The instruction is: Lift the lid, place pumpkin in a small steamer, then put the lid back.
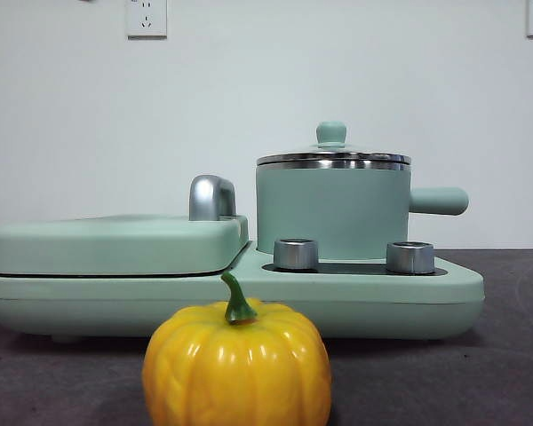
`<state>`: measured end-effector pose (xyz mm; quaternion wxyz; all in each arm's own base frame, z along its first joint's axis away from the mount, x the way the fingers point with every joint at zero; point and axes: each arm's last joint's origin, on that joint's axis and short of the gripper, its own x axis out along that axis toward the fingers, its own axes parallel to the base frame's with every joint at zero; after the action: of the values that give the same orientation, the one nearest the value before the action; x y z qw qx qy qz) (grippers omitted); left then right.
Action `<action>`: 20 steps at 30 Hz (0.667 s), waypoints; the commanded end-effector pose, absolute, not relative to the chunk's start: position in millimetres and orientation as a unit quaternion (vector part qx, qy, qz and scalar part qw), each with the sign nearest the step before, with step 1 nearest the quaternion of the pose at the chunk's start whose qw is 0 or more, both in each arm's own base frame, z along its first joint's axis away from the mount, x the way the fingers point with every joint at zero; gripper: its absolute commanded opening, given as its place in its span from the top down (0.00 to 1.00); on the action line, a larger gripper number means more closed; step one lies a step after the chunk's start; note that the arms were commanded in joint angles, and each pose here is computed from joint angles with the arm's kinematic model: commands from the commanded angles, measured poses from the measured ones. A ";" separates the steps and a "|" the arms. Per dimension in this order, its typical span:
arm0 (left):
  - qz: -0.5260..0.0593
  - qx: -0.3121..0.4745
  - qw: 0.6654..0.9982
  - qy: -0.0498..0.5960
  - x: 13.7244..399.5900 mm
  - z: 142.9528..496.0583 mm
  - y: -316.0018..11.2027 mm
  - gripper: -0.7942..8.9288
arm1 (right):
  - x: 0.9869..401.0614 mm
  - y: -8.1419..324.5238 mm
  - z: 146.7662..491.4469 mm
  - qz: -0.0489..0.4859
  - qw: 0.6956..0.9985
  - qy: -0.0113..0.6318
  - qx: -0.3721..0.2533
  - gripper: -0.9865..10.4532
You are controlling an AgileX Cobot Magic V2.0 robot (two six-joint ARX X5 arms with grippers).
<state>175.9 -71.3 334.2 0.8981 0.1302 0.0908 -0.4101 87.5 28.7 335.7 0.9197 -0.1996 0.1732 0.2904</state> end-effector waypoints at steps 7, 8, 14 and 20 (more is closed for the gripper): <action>-0.451 0.093 0.886 0.053 221.9 322.5 -121.4 0.68 | 86.8 28.9 341.8 0.285 0.927 0.170 -0.172 0.66; -0.451 0.089 0.887 0.046 225.3 321.3 -126.6 0.68 | 86.8 28.9 341.8 0.285 0.928 0.171 -0.170 0.66; -0.455 0.055 0.888 0.025 243.8 307.8 -156.6 0.68 | 86.7 29.1 341.9 0.284 0.931 0.177 -0.145 0.66; -0.466 0.044 0.883 0.026 252.8 293.5 -183.7 0.68 | 86.7 29.1 341.9 0.283 0.931 0.177 -0.144 0.66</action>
<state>250.1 -178.1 287.6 0.8831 0.0524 0.0366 -0.4649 87.5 28.8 335.8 0.9285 -0.1506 0.1873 0.2831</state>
